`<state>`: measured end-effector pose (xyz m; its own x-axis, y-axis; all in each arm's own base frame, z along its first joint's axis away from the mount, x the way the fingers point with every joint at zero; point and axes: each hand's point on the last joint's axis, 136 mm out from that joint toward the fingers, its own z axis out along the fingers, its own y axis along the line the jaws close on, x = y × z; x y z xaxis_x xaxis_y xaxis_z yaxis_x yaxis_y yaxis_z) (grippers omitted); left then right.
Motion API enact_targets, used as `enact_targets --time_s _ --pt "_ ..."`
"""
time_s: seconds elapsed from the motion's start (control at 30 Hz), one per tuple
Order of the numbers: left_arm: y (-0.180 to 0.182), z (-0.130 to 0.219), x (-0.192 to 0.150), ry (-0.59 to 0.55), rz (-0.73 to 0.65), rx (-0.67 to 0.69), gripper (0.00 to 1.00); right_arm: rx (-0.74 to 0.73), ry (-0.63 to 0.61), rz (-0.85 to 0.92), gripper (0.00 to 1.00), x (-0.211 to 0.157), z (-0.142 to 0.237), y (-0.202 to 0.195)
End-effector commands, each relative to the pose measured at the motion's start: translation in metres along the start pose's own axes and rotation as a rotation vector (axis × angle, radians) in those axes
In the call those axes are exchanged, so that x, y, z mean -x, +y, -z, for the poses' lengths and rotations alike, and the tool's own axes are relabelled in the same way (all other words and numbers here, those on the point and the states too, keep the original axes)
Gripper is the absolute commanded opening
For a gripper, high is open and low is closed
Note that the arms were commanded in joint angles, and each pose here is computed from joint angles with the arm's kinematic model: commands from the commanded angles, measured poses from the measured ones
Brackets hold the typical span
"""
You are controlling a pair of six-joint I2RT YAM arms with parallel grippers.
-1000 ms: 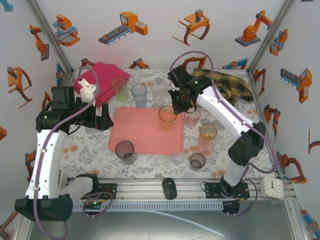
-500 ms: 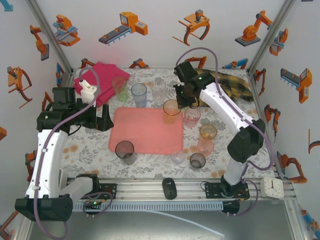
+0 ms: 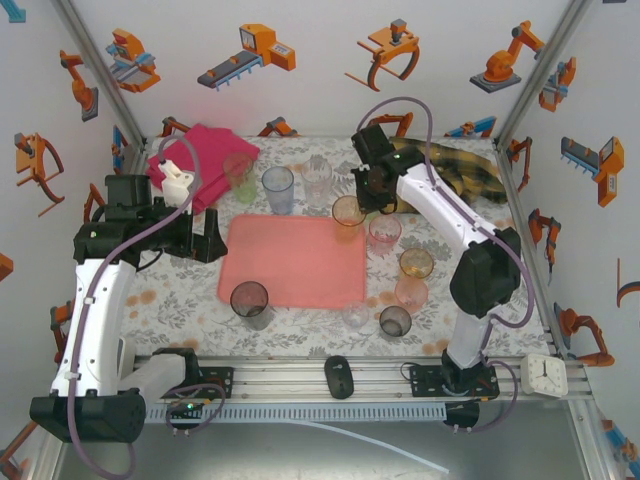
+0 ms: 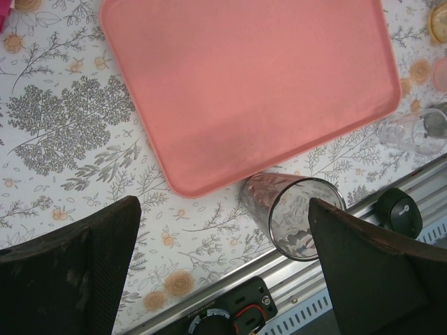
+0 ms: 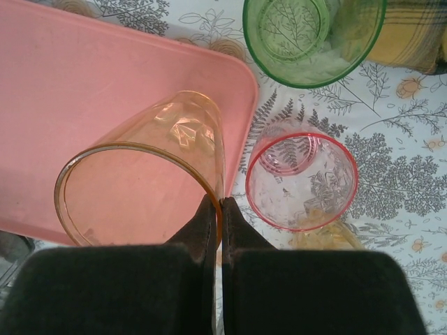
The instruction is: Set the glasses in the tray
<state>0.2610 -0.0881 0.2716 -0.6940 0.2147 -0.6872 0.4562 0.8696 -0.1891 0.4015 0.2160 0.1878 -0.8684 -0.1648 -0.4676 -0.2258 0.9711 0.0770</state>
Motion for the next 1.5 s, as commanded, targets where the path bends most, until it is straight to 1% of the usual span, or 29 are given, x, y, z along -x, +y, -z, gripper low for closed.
enact_targets --time_s 0.0,0.3,0.43,0.57,0.67,0.9,1.03,1.13,1.3,1.47 --pt "-0.001 -0.001 -0.004 0.001 -0.006 -0.015 0.97 -0.029 -0.006 0.005 0.00 0.002 -0.011 -0.010" --pt "-0.002 -0.001 -0.003 0.003 -0.003 -0.020 0.97 -0.018 0.019 -0.009 0.01 -0.001 -0.027 -0.013" --pt "-0.003 -0.001 -0.004 0.003 -0.003 -0.023 0.97 -0.017 0.023 -0.013 0.07 -0.001 -0.031 -0.013" --pt "-0.003 -0.001 -0.004 0.004 -0.003 -0.023 0.97 -0.015 0.032 -0.012 0.09 -0.002 -0.033 -0.012" --pt "-0.003 -0.001 -0.004 0.004 -0.005 -0.024 0.97 -0.013 0.034 -0.013 0.13 -0.003 -0.034 -0.012" --pt "-0.003 -0.001 -0.002 0.001 -0.006 -0.026 0.97 -0.014 0.025 -0.010 0.30 0.002 -0.028 -0.011" --pt "-0.003 0.000 -0.002 -0.002 -0.009 -0.021 0.97 -0.018 0.012 -0.007 0.41 0.006 -0.021 -0.012" --pt "-0.002 0.001 -0.002 -0.005 -0.012 -0.015 0.97 -0.024 0.006 -0.006 0.46 0.008 -0.015 -0.013" --pt "-0.001 0.004 0.000 -0.008 -0.019 -0.003 0.97 -0.018 -0.042 -0.013 0.49 0.015 0.011 -0.014" --pt "0.001 0.005 0.001 -0.011 -0.021 0.011 0.97 0.004 -0.110 -0.021 0.50 0.025 0.054 -0.011"
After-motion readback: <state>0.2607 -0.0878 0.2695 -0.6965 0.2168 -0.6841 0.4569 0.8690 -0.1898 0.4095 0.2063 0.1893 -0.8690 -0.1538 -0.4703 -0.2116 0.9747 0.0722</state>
